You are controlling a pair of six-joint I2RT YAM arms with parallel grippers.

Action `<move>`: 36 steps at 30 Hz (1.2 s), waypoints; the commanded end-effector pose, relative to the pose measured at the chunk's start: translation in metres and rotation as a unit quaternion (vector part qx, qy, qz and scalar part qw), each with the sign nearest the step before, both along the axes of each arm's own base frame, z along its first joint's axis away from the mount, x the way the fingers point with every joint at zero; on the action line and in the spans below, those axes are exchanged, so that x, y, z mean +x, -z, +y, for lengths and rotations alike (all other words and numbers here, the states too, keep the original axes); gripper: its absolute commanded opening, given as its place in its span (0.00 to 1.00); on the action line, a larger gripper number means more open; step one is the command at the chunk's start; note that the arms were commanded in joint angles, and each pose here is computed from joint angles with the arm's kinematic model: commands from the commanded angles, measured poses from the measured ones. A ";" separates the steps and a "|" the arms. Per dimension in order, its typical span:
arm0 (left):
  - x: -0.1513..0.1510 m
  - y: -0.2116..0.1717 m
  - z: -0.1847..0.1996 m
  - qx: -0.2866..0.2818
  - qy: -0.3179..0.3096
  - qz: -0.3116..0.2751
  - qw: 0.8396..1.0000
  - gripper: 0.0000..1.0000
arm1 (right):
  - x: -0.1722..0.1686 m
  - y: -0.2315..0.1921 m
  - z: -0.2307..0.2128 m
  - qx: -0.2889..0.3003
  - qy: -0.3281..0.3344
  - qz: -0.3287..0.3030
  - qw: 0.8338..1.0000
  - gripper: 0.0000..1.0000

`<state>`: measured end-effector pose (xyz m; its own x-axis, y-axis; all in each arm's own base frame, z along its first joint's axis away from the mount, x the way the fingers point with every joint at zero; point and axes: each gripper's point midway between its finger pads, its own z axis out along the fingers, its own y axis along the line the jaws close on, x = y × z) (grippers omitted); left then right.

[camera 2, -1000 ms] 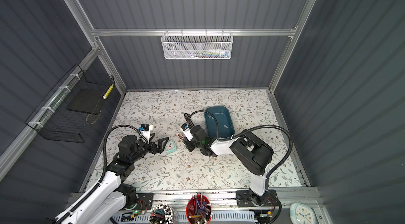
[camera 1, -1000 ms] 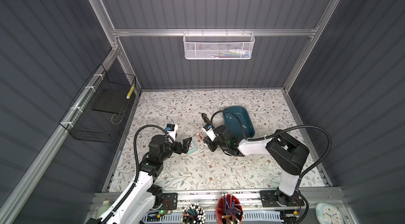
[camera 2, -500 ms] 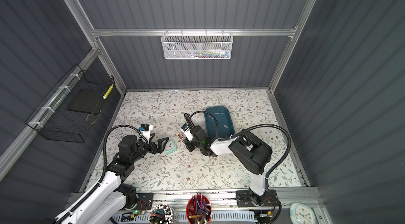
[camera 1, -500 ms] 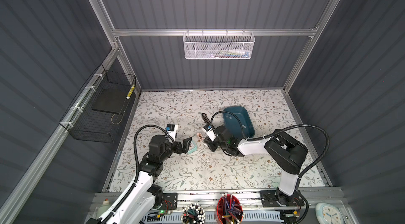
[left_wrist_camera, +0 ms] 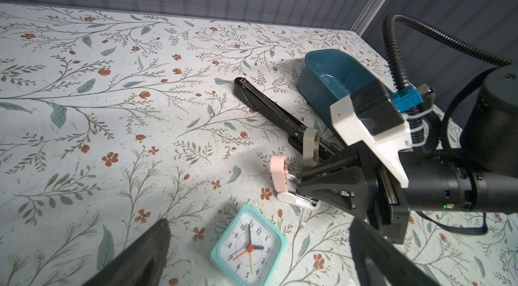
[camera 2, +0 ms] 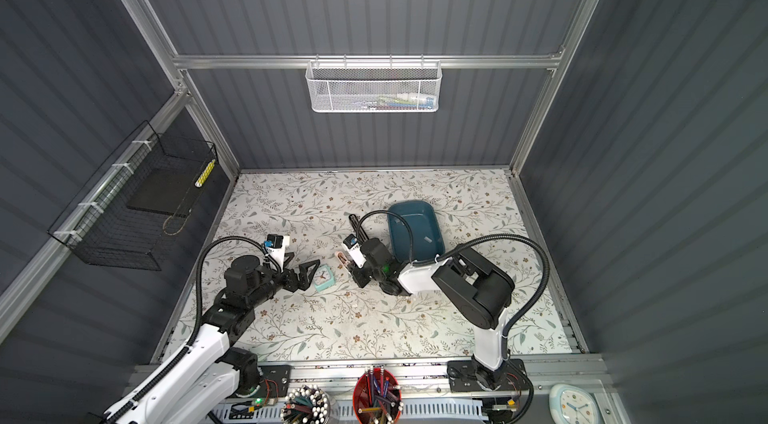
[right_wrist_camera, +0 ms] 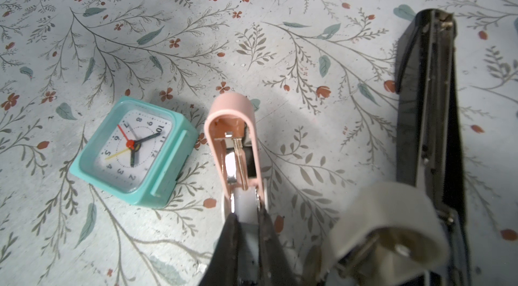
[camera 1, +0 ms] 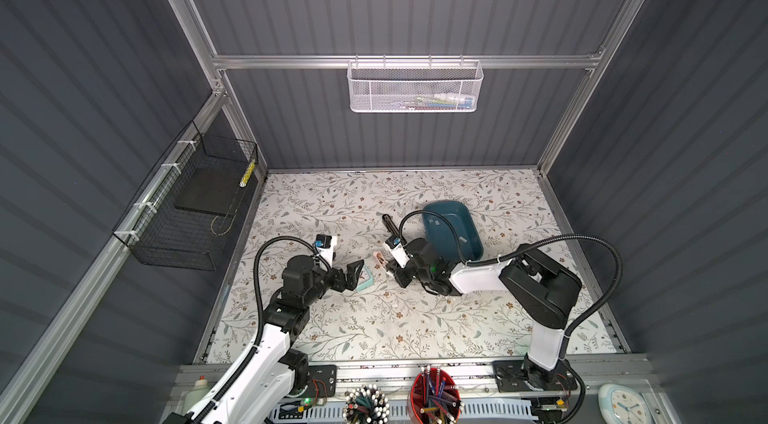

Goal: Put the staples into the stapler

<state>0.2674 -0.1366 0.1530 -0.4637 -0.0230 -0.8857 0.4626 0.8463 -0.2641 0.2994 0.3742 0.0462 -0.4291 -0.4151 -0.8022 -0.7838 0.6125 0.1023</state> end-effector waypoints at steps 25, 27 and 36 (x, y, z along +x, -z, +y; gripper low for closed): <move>-0.002 0.004 -0.001 0.007 0.008 0.001 1.000 1.00 | -0.020 0.031 -0.018 -0.059 0.043 0.033 0.997 0.05; -0.002 0.004 -0.001 0.007 0.008 0.001 1.000 1.00 | -0.023 0.033 -0.020 -0.068 0.045 0.034 0.996 0.06; -0.003 0.003 -0.001 0.005 0.010 -0.001 1.000 1.00 | -0.024 0.037 -0.029 -0.112 0.072 0.016 0.991 0.20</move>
<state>0.2674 -0.1367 0.1531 -0.4608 -0.0182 -0.8873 0.4659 0.8460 -0.2593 0.2878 0.3706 0.0392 -0.4561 -0.4248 -0.7820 -0.7128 0.7005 0.0353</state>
